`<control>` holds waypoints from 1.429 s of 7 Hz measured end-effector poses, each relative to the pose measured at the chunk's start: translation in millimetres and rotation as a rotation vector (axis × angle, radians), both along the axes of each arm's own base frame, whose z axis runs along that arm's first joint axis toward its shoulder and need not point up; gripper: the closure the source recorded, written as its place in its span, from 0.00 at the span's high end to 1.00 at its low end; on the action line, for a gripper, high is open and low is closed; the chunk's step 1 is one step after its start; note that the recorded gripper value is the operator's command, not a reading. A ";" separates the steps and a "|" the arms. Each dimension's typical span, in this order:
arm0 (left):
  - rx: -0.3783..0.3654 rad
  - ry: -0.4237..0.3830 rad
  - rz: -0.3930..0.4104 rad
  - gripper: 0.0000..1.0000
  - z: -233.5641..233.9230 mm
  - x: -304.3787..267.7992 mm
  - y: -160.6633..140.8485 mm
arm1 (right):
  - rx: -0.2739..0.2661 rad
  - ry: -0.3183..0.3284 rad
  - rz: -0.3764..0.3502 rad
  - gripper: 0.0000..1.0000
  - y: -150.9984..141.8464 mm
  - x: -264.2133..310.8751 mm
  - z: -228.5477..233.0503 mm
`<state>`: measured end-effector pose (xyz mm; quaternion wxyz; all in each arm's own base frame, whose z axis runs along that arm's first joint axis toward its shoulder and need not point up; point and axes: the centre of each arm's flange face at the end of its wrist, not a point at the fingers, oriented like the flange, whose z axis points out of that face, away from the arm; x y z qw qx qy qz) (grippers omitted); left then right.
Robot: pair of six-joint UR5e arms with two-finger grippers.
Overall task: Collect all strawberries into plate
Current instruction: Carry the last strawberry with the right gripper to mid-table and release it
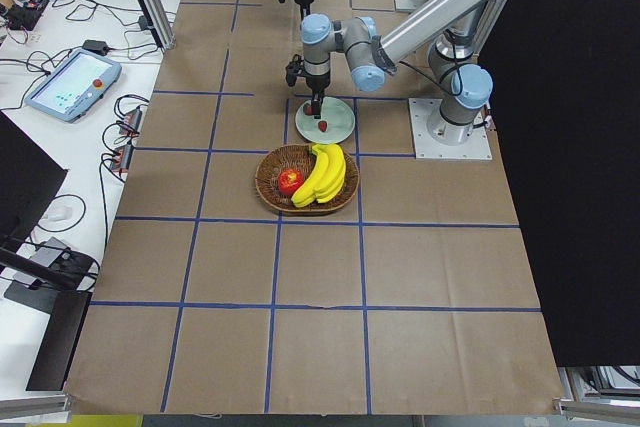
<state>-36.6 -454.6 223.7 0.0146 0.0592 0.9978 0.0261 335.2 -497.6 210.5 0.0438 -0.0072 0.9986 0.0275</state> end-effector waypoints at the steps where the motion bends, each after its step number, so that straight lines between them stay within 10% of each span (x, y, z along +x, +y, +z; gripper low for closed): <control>1: -0.005 0.012 0.001 0.99 1.5 -1.9 -2.3 | 0.005 -0.002 0.002 0.65 4.3 9.4 -7.2; 5: -0.024 0.050 0.005 0.99 10.2 -15.3 -7.6 | 0.009 0.012 0.022 1.00 11.4 22.3 -14.9; 10: 0.023 0.065 0.076 0.99 50.9 -99.1 -26.1 | 0.000 0.023 0.013 1.00 -18.5 -95.4 69.1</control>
